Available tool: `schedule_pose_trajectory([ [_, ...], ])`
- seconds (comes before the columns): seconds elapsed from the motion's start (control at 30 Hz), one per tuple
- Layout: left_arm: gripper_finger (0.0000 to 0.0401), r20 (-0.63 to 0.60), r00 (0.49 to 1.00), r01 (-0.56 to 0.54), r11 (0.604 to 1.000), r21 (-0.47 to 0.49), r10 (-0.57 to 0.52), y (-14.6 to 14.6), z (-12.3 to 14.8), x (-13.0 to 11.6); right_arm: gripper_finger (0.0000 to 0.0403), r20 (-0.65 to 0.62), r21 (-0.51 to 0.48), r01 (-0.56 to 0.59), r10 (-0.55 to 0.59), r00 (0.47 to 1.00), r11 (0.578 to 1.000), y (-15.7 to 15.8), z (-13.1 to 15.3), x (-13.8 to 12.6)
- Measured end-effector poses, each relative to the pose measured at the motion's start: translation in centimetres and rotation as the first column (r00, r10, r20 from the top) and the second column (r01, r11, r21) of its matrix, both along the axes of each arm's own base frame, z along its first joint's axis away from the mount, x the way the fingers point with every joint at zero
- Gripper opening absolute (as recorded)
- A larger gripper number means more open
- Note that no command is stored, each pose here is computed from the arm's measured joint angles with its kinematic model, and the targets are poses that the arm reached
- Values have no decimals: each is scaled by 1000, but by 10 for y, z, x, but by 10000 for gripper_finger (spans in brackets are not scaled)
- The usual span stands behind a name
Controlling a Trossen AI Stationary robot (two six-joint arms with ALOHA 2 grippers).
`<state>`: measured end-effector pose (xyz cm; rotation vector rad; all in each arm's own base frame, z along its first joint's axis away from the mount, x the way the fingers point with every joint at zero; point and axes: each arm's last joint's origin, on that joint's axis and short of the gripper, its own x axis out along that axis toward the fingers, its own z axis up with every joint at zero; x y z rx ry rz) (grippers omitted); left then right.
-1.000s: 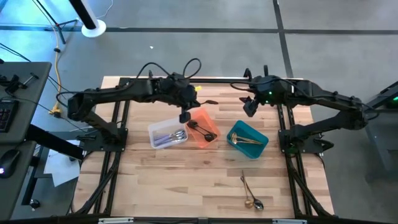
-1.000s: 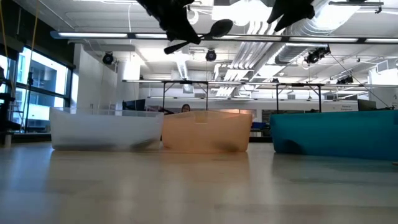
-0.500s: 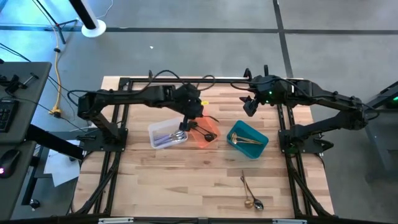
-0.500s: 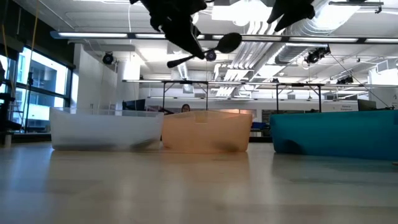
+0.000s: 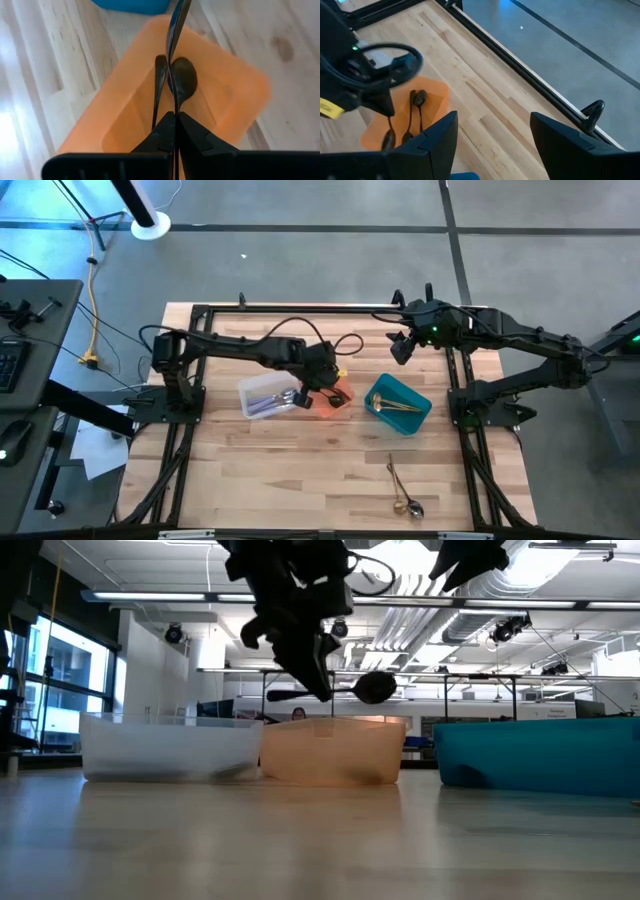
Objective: Sort silverware by color (type)
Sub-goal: Put the black spoon into the orange bin
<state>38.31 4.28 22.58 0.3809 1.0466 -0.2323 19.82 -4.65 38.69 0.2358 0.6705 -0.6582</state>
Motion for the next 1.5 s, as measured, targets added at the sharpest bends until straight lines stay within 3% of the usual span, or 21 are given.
schedule_pose_trajectory([
  [0.27,0,-53,998,-45,999,-13,44,11,-19,4,233,5,13,13,-13,1000,1000,0,-1,1],
  [0.53,0,-115,993,-21,1000,-13,19,12,-36,6,233,-20,17,13,-13,1000,1000,-1,-5,6],
  [1.13,0,-104,994,-22,1000,-9,21,14,-43,6,233,-58,28,8,-6,998,1000,-3,-13,18],
  [1.5,0,-124,984,138,986,93,-126,14,-48,4,233,-46,26,8,-7,999,1000,-3,-12,19],
])
